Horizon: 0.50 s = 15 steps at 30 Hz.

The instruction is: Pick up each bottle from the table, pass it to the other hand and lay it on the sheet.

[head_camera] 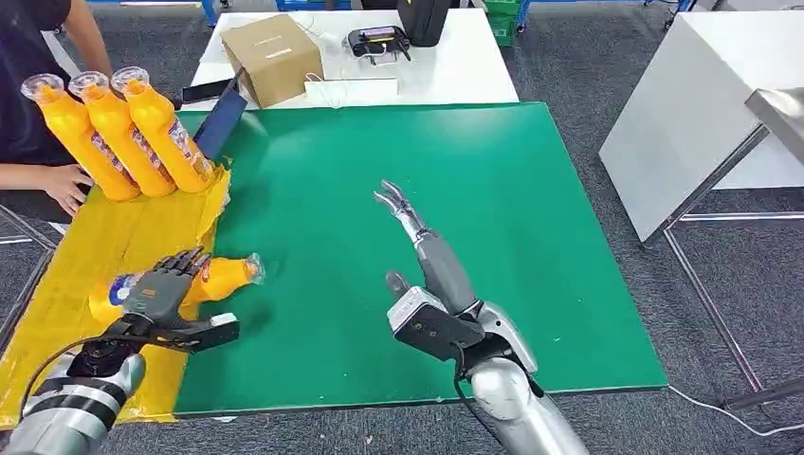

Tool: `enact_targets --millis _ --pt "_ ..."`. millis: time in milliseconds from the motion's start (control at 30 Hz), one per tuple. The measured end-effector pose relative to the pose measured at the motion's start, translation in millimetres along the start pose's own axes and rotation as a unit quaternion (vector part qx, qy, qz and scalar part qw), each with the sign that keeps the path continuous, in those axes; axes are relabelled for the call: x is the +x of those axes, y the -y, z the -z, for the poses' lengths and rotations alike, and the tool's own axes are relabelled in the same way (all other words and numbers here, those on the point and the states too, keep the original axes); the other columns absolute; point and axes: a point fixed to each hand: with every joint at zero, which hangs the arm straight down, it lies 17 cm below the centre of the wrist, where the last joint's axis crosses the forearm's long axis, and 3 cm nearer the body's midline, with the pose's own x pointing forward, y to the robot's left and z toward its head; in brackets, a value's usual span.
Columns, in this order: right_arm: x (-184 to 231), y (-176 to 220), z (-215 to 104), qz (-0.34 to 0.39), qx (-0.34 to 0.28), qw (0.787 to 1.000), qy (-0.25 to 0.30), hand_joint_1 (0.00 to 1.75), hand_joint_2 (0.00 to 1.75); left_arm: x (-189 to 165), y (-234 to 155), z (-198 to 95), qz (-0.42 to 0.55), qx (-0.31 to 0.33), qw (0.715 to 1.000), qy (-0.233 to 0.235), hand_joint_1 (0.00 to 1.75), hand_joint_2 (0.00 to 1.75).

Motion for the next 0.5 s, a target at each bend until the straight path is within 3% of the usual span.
enact_targets --millis 167,233,267,333,400,467,500 --pt "-0.3 0.6 -3.8 -0.009 -0.007 1.000 0.001 0.00 0.00 24.7 -27.9 -14.5 -0.065 0.075 0.995 0.012 0.00 0.00" --pt "-2.1 2.3 -8.0 -0.022 -0.016 1.000 -0.001 0.00 0.00 45.5 -49.5 -24.6 -0.147 0.120 0.981 0.035 0.00 0.00" --pt "-2.7 8.0 -11.1 -0.051 -0.035 0.998 0.000 0.00 0.00 57.2 -72.5 -29.6 -0.230 0.154 0.960 0.046 0.00 0.00" --pt "1.7 21.3 -18.0 -0.094 -0.078 0.992 0.005 0.00 0.00 72.2 -114.6 -39.5 -0.393 0.201 0.895 0.064 0.00 0.00" --pt "12.7 32.1 -23.8 -0.088 -0.119 0.989 0.016 0.00 0.00 82.1 -163.1 -55.6 -0.537 0.250 0.799 0.100 0.00 0.00" --pt "19.9 35.2 -29.2 -0.062 -0.136 0.988 0.024 0.00 0.00 89.1 -202.6 -76.7 -0.633 0.283 0.706 0.146 0.00 0.00" --pt "23.7 37.2 -32.8 -0.048 -0.145 0.988 0.032 0.00 0.00 97.9 -218.5 -89.0 -0.658 0.292 0.672 0.174 0.00 0.00"
